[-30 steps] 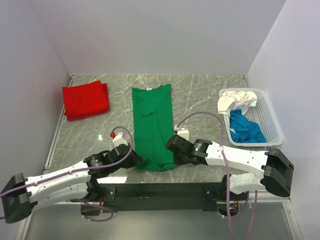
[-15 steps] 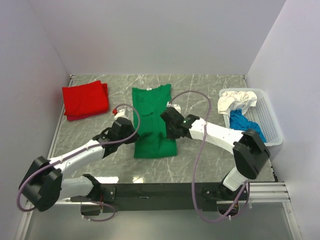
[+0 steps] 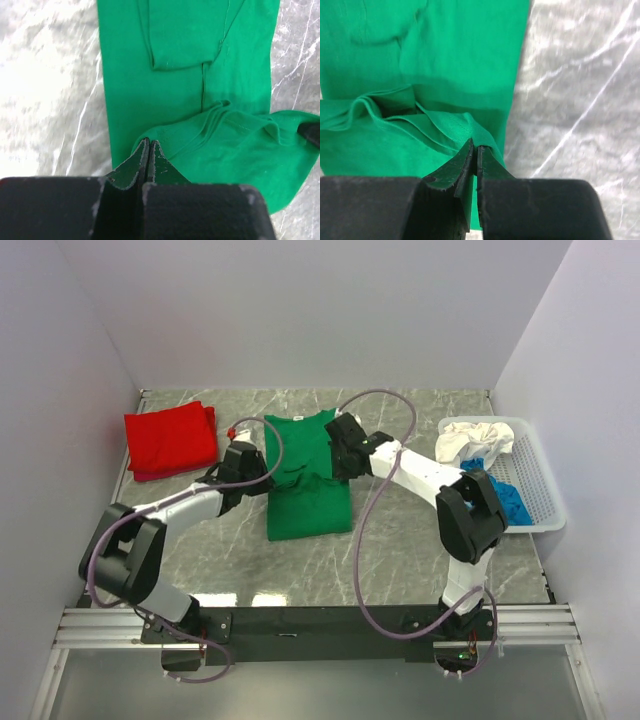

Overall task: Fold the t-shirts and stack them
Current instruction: Fold the tshirt

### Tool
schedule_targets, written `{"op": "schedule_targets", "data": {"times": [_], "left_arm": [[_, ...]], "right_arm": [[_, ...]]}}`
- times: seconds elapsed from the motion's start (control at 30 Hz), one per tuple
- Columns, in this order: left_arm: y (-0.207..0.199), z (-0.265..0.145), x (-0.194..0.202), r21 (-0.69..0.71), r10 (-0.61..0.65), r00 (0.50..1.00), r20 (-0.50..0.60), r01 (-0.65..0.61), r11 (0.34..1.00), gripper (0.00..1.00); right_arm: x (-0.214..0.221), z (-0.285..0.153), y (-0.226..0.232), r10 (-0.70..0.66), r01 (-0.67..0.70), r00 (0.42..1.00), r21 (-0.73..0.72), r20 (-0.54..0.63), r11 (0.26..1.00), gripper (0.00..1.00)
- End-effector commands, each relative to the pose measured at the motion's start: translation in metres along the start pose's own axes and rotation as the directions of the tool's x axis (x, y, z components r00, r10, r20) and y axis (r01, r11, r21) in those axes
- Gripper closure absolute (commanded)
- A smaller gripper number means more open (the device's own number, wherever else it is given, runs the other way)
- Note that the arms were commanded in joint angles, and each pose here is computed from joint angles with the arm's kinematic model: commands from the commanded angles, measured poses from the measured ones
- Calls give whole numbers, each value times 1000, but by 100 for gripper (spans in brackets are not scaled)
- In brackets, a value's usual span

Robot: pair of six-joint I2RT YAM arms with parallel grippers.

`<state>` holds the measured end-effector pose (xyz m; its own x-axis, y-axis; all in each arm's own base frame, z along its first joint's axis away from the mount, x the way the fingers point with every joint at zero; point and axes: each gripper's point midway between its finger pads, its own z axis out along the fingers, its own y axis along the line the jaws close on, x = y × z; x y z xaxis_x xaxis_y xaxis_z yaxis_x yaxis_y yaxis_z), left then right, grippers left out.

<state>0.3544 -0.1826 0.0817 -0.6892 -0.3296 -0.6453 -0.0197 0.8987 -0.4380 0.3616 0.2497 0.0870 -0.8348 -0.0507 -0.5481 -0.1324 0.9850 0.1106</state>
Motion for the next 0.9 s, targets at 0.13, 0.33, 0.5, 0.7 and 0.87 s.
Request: {"op": "schedule_targets", "data": {"times": [0.13,0.33,0.5,0.7,0.87], "left_arm": [[-9,18,-39,46,29,997,65,-32,998,100],[3,36,-43,28,8,999,52,-10,1000,100],[5,47,-45,-1,5,999,35,-5,1000,86],[0,32,-68,-29,-10,996,86,13,999,17],[-4,-7,-85,-29,0,988,157,4,1000,1]], "right_arm": [[-28,24,1,-30,30,1000,-21,-1,999,100],[-27,44,-7,-25,24,999,-26,-29,999,100],[-33,50,-9,-29,27,999,-40,-34,999,100],[-43,29,-16,-43,43,999,-27,-8,999,58],[-50,-1,-23,-41,41,999,-13,34,999,38]]}}
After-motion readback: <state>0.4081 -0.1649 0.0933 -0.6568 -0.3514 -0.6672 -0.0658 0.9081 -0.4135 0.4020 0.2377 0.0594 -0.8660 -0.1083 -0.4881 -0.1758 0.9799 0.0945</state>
